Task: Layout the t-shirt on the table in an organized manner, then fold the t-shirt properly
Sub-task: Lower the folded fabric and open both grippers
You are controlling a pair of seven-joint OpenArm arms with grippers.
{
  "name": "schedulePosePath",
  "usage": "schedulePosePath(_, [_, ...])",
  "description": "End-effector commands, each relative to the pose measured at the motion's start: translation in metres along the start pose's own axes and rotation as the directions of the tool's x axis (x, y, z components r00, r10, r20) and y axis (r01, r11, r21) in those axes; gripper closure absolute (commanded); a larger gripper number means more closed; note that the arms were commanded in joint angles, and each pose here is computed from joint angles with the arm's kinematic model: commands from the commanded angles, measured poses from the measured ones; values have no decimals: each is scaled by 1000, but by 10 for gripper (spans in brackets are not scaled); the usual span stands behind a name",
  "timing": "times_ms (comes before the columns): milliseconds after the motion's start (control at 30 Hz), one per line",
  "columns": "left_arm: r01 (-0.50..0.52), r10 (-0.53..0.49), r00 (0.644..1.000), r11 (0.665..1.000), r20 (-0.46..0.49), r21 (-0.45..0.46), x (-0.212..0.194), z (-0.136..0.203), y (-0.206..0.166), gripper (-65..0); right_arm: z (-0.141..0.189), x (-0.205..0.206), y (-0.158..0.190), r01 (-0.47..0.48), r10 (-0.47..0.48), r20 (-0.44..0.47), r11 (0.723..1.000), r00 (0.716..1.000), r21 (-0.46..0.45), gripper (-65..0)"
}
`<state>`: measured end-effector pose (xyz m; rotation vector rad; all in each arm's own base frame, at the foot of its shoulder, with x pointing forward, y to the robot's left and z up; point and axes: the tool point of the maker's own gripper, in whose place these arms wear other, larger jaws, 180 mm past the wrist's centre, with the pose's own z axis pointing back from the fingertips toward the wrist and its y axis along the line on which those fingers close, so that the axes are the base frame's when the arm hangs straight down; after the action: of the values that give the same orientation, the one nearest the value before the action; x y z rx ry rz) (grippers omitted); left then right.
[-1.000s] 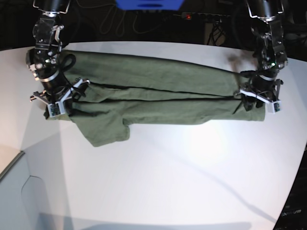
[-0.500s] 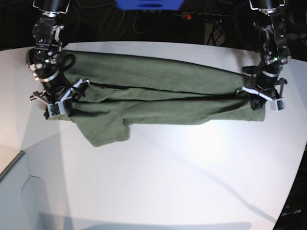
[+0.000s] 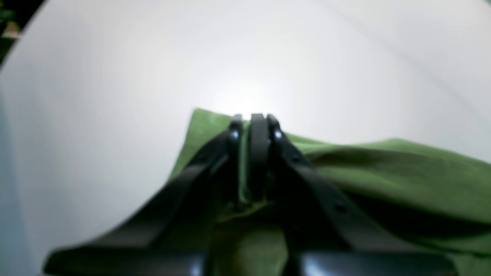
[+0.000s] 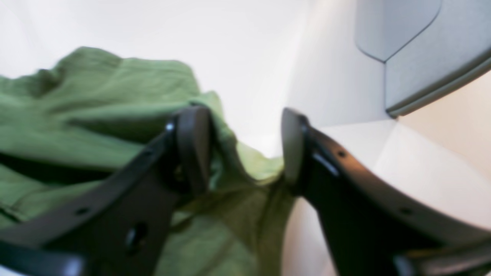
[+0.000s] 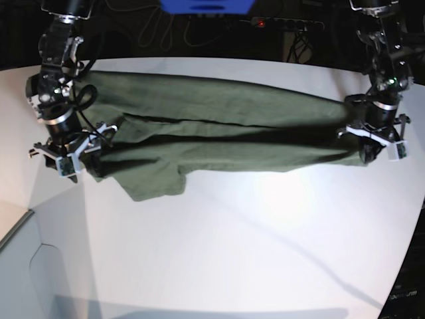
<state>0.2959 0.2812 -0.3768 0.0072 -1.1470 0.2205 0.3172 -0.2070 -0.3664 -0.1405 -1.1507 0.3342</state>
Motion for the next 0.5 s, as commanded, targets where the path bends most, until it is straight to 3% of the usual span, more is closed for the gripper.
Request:
schedulePosePath(0, [7, -7, 998, 1000, 56, 1, 18, 0, 3, 0, -1, 19, -9, -4, 5, 62, 1000, 998, -18, -330])
schedulePosePath(167, [7, -8, 998, 1000, 54, 6, 17, 1, 5, 0, -13, 48, -17, -4, 9, 127, 999, 992, -36, -387])
schedulePosePath(467, [6, -6, 999, 1000, 45, 10, 13, 2, 7, 0, -25, 88, -21, 27, -15, 222, 998, 975, -54, -390])
